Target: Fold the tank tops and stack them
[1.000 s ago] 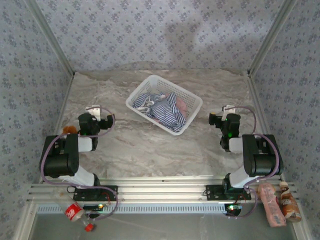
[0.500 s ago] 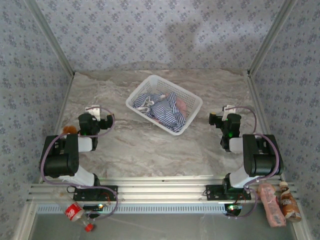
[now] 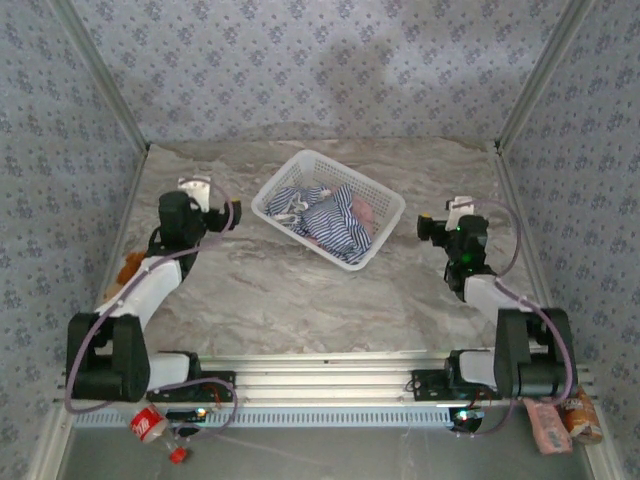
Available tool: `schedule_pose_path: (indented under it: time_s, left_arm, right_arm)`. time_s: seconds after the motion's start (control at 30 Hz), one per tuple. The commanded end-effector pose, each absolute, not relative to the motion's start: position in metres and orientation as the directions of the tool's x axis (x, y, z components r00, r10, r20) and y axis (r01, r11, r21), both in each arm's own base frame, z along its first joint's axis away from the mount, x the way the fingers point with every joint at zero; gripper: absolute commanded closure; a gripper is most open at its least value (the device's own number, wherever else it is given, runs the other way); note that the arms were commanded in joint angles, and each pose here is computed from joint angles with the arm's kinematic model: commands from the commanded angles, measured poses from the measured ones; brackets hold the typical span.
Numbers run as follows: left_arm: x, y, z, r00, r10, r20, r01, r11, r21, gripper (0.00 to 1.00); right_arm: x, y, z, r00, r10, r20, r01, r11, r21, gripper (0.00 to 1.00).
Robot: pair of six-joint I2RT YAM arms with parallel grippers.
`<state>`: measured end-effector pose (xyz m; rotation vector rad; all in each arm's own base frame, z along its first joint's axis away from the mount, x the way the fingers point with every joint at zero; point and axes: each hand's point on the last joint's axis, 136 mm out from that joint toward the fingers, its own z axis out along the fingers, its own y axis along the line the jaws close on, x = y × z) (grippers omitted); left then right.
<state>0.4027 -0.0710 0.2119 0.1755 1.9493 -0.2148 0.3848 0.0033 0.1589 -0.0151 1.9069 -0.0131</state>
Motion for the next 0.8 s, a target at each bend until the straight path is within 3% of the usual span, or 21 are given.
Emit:
schedule_pose_path:
  time_s: [0.0,0.17,0.33,0.6,0.77]
  left_arm:
    - [0.376,-0.112,0.206,-0.565,0.032,-0.824,0.295,0.941,-0.165,0.01]
    - [0.367,-0.173,0.204,-0.721,0.041,-0.692,0.333,0.896,-0.294,0.00]
    - [0.370,-0.231,0.188,-0.769,0.135,-0.624,0.411,0.854,-0.321,0.01]
    - [0.378,-0.303,0.146,-0.792,0.316,-0.522,0.514,0.807,-0.290,0.01]
    - [0.382,-0.326,0.113,-0.795,0.393,-0.462,0.541,0.804,-0.248,0.06]
  right_arm:
    - [0.367,0.029,0.157,-0.455,0.005,-0.891,-0.075,0.996,0.044,0.00]
    - [0.343,0.055,0.159,-0.597,0.068,-0.800,-0.076,0.987,0.140,0.00]
    - [0.328,0.080,0.156,-0.723,0.144,-0.675,-0.037,0.968,0.247,0.00]
    - [0.337,0.104,0.153,-0.766,0.297,-0.570,0.100,0.931,0.350,0.02]
    - [0.348,0.113,0.141,-0.788,0.333,-0.518,0.152,0.921,0.360,0.08]
